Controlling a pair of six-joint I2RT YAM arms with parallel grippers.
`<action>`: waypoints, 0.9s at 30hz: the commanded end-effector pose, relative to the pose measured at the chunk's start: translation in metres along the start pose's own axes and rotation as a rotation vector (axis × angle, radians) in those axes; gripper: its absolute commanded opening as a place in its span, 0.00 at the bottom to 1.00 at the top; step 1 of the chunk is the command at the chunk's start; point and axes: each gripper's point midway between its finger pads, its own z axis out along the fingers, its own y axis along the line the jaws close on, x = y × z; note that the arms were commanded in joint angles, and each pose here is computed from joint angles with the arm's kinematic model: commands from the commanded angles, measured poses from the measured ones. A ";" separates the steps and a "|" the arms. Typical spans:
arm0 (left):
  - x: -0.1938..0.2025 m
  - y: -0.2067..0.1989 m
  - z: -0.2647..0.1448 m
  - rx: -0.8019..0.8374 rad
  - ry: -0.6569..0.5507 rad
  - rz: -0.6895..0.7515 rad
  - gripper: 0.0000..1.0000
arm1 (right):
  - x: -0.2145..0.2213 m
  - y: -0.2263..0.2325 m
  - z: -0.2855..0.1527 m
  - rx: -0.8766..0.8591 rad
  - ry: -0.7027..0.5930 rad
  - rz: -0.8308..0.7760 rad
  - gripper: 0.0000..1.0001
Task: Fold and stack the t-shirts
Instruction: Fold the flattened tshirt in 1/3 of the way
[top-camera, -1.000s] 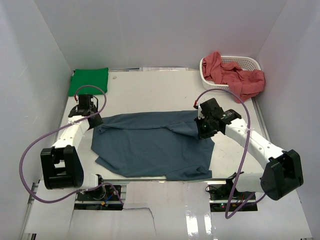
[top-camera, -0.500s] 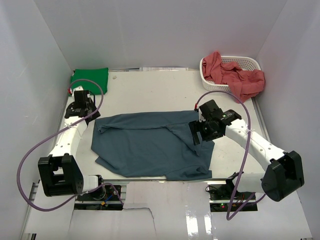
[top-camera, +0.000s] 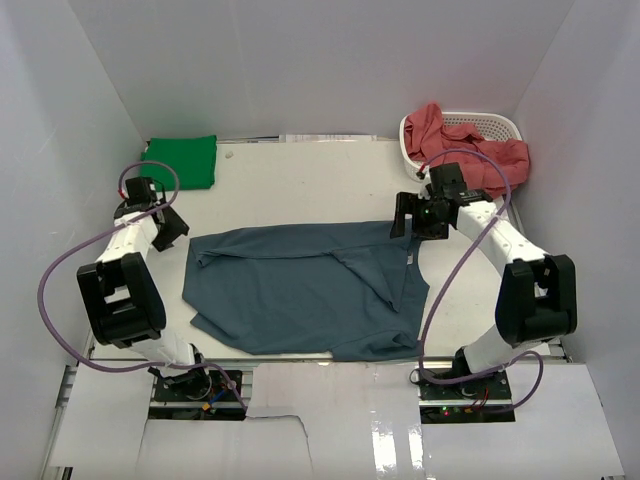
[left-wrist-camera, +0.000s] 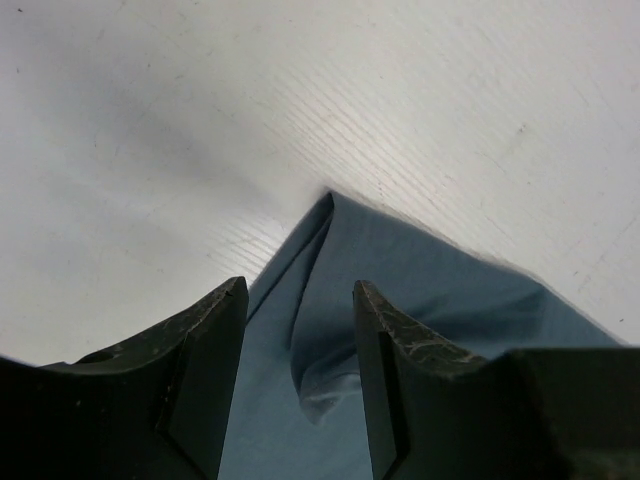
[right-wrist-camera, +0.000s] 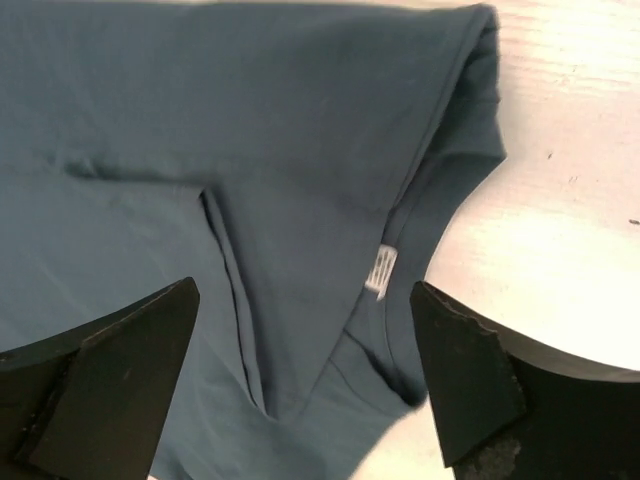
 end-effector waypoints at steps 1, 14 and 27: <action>-0.015 -0.017 0.000 0.131 0.019 -0.087 0.57 | -0.041 0.003 0.004 -0.136 -0.095 0.079 0.91; -0.019 -0.013 0.022 0.194 0.101 -0.166 0.57 | -0.040 -0.011 0.058 -0.223 -0.020 0.168 0.69; -0.019 -0.013 0.019 0.200 0.091 -0.157 0.57 | -0.022 -0.022 0.059 -0.164 -0.008 0.175 0.74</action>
